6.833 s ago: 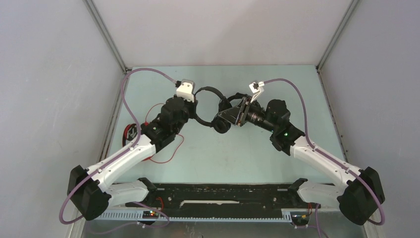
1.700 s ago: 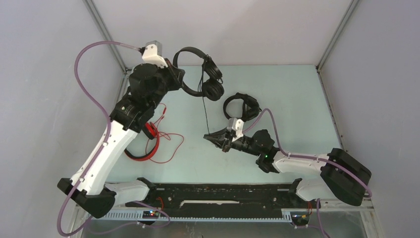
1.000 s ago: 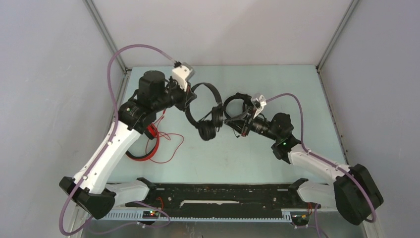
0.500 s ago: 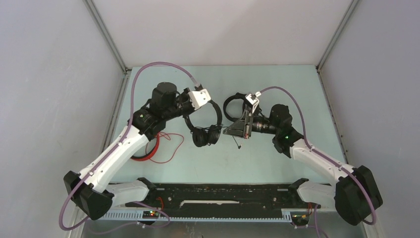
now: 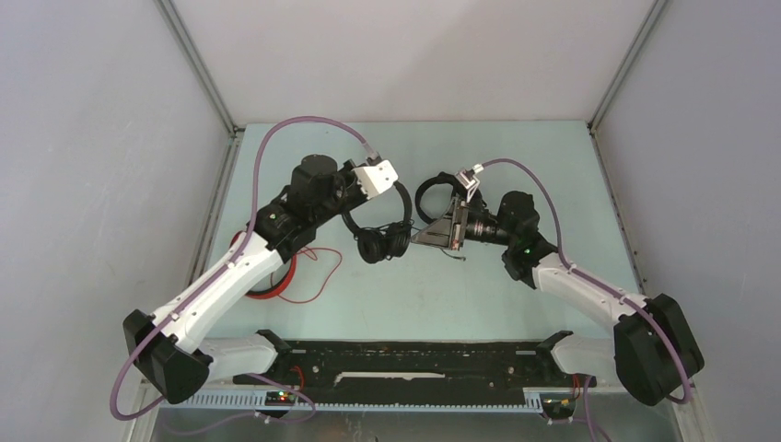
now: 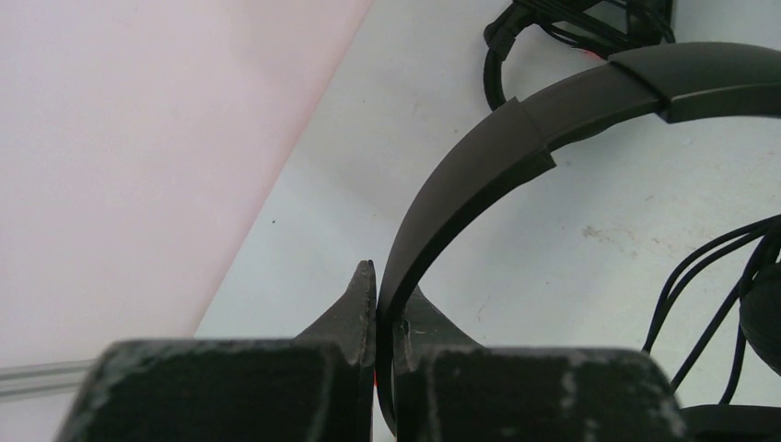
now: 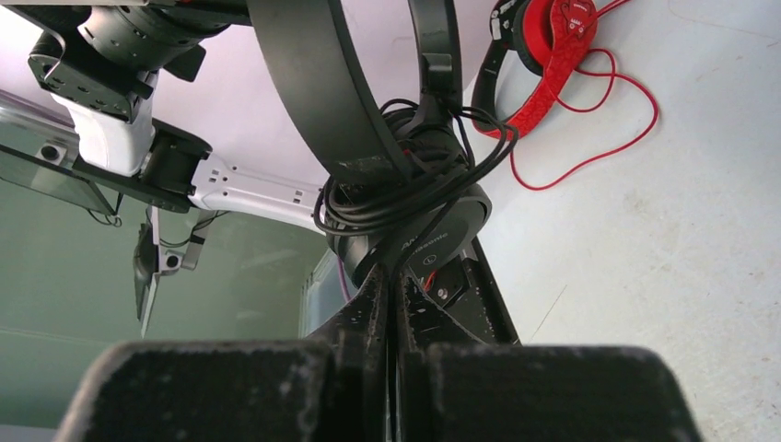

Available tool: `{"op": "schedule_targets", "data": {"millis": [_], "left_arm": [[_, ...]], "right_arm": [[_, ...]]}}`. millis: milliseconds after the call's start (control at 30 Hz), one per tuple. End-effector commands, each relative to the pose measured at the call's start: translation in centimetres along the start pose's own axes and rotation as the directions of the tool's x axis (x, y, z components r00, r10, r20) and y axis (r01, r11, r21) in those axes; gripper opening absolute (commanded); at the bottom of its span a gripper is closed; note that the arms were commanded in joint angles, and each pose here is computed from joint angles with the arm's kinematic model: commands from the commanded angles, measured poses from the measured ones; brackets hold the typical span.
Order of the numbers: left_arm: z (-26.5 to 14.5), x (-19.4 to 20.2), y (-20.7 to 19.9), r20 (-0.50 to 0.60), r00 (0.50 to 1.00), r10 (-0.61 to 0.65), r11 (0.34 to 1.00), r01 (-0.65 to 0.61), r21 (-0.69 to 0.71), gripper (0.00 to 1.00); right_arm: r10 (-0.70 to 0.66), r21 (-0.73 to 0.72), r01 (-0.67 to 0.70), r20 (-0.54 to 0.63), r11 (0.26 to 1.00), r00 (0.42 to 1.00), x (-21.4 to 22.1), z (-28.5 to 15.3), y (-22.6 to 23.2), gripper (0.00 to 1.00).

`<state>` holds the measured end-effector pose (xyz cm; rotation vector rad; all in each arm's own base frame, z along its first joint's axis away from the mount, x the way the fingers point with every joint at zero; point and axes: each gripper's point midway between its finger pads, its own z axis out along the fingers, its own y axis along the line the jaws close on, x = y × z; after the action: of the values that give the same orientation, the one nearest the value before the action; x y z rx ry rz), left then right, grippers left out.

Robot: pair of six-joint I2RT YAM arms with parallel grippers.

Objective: Wrap the headphones
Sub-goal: Wrap the headphones cable around the headphones.

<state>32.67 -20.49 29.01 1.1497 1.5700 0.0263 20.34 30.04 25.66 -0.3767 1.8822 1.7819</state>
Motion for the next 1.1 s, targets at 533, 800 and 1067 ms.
{"op": "schedule_targets", "data": {"millis": [533, 800, 1067], "left_arm": [[0.4, 2.2, 1.0, -0.075, 0.993, -0.090, 0.987, 0.079, -0.137, 0.00], [0.5, 3.3, 2.0, -0.143, 0.978, -0.149, 0.969, 0.116, -0.217, 0.00], [0.4, 3.5, 2.3, -0.144, 0.975, -0.172, 0.960, 0.133, -0.246, 0.00]], "right_arm": [[-0.076, -0.011, 0.077, 0.077, 0.997, 0.994, -3.0, 1.2, 3.6, 0.01], [-0.026, 0.017, 0.024, 0.130, 1.000, 0.991, -4.0, 1.6, 3.0, 0.00], [-0.004, 0.017, 0.002, 0.122, 1.000, 0.993, -3.8, 1.7, 2.8, 0.09]]}}
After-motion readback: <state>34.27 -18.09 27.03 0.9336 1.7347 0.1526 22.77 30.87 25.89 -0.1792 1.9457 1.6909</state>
